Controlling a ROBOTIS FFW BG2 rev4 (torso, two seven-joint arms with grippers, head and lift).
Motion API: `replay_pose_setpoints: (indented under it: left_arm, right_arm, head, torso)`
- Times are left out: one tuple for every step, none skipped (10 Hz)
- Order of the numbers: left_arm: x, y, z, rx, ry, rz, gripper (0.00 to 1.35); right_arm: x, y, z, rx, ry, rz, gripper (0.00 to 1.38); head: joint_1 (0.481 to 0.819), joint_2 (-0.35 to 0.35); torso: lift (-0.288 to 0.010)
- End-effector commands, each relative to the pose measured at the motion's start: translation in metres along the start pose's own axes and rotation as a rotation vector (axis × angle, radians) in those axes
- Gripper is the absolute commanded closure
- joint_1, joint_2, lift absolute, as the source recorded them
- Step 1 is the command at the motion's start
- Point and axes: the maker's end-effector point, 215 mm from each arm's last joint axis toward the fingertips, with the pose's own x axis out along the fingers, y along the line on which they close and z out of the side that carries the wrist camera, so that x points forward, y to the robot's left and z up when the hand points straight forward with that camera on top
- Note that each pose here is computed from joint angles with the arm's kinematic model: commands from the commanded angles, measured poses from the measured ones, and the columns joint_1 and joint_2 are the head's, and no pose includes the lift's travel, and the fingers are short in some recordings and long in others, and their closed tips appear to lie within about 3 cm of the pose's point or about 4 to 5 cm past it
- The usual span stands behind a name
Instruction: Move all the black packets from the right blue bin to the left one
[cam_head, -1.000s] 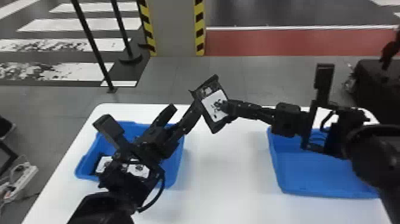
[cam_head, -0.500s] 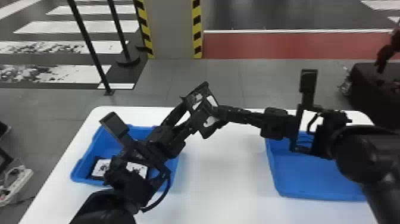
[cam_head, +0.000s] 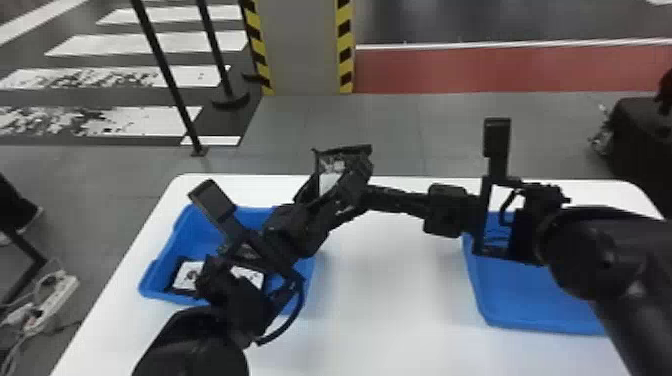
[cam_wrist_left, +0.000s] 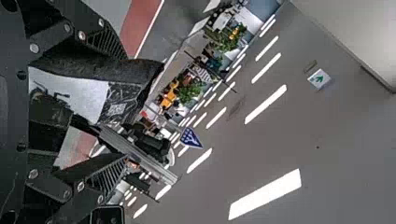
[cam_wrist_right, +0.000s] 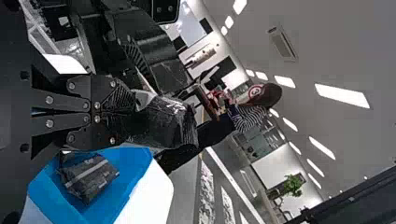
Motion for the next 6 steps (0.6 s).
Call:
replay_pose_setpoints:
  left_arm:
    - [-0.001,0.002,0.008,0.039,-0.021,0.012,1.21]
    - [0.0,0.0,0.016,0.096,-0.01,0.016,1.22]
    - [-0.001,0.001,0.022,0.109,-0.022,0.021,1.22]
    - [-0.005,0.005,0.022,0.104,-0.025,0.03,1.22]
    - [-0.005,0.003,0.023,0.103,-0.03,0.028,1.22]
    - [-0.006,0.003,0.023,0.102,-0.033,0.028,1.22]
  right_arm:
    - [-0.001,-0.001,0.0,0.001,0.001,0.0,1.16]
    - [-0.001,-0.002,0.005,-0.002,-0.008,0.001,1.16]
    - [-0.001,-0.004,0.007,0.0,-0.018,0.003,1.16]
    - [-0.001,-0.004,0.008,0.004,-0.029,0.007,1.16]
    - [0.0,-0.004,0.011,0.009,-0.044,0.013,1.16]
    - [-0.001,-0.004,0.013,0.009,-0.05,0.014,1.16]
  head:
    - [0.683,0.128]
    - [0.68,0.134]
    - [0.677,0.135]
    - [0.67,0.138]
    - [0.665,0.142]
    - [0.664,0.145]
  torso:
    - [-0.11]
    - [-0.11]
    - [-0.11]
    - [-0.11]
    - [-0.11]
    - [-0.11]
